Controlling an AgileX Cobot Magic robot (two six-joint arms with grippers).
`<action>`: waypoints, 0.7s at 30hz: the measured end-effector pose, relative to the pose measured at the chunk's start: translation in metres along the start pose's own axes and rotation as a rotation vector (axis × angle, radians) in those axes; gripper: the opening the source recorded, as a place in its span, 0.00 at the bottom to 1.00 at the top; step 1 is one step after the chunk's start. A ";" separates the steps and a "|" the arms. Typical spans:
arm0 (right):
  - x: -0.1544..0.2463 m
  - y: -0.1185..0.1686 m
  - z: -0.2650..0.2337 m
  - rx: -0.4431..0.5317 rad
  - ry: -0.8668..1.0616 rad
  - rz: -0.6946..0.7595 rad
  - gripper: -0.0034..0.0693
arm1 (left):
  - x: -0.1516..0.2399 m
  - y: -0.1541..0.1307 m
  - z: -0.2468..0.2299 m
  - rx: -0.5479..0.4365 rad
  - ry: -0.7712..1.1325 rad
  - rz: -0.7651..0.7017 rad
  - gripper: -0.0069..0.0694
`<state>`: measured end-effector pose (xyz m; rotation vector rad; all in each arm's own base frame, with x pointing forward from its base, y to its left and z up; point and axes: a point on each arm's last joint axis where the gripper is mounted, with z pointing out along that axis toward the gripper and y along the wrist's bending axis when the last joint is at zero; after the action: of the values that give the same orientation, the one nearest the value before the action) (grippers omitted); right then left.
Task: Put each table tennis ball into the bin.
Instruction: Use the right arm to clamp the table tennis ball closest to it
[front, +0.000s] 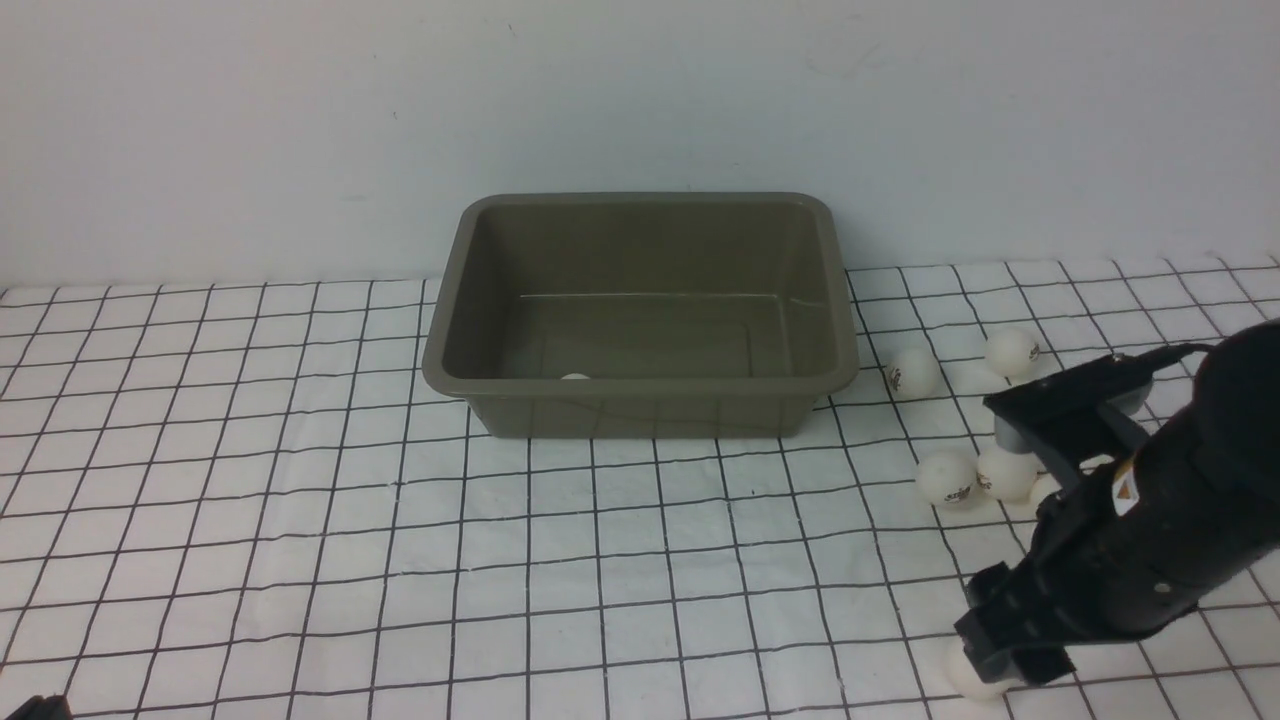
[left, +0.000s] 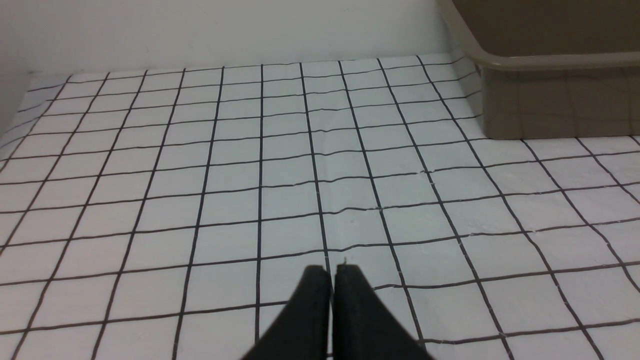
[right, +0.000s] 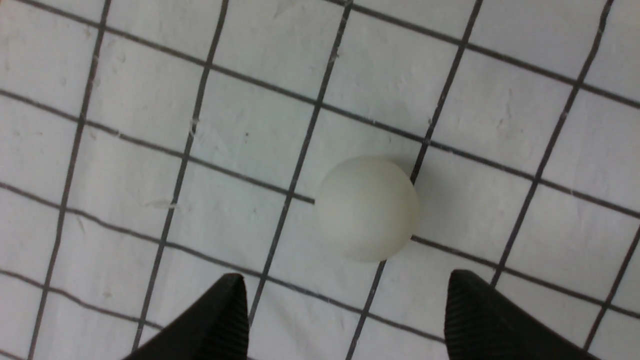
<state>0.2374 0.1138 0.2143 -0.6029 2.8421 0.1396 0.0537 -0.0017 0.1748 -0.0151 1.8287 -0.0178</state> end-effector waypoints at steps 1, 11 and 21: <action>-0.001 0.000 0.002 0.000 -0.001 0.000 0.70 | 0.000 0.000 0.000 0.000 0.000 0.000 0.08; -0.007 -0.005 0.034 0.040 0.055 -0.017 0.70 | 0.000 0.000 0.000 0.000 0.000 0.000 0.08; -0.011 -0.007 0.056 0.054 0.070 -0.034 0.70 | 0.000 0.000 0.000 0.000 0.000 0.000 0.08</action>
<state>0.2614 0.1195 0.1620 -0.6576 2.8906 0.0367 0.0537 -0.0017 0.1748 -0.0151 1.8287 -0.0178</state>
